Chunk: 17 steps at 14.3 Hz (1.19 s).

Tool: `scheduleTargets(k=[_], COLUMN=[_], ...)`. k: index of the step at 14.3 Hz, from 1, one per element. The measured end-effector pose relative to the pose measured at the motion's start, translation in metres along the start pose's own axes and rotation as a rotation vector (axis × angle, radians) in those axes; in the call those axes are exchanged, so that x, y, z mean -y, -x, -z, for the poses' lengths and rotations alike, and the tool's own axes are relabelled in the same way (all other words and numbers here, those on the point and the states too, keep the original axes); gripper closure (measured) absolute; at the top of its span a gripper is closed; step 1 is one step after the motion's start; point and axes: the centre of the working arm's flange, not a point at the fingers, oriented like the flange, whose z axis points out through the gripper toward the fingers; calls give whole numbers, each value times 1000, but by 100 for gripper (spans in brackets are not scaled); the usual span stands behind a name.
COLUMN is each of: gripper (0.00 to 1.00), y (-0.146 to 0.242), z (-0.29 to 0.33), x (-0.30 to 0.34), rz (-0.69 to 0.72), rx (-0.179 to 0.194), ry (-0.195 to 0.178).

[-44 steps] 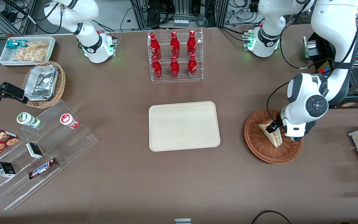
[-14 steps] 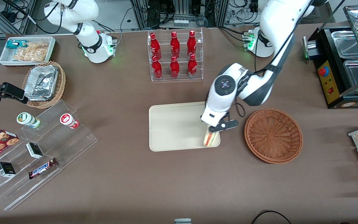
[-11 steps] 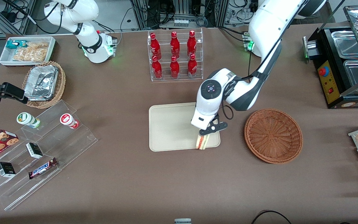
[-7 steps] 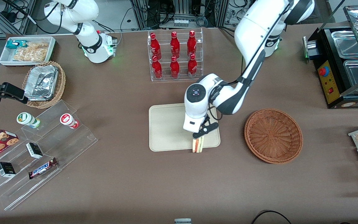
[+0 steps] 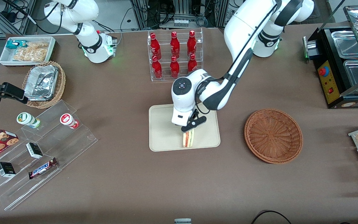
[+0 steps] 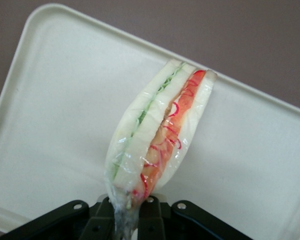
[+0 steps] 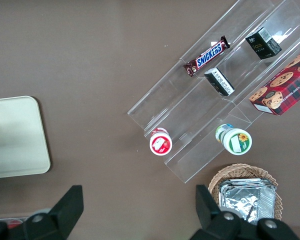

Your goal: Place sandwich from basket to tray

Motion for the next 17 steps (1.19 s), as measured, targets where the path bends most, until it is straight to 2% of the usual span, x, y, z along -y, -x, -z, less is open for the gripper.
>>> scheduleTargets(k=[2,3,8,11,12,15,17], gripper=[89,83,35,5,0,0,0], y=[6,5,-8,-70,-92,-138,-162], z=[-5,-7,-8,13,28,77,106], x=[-1,-1,2,17,25,57,79], rz=[-1,0,16,85,93,73,47], rx=[3,3,-11,-78,-91,-91,-89], ry=[-7,-10,-12,2,0,-52,-70])
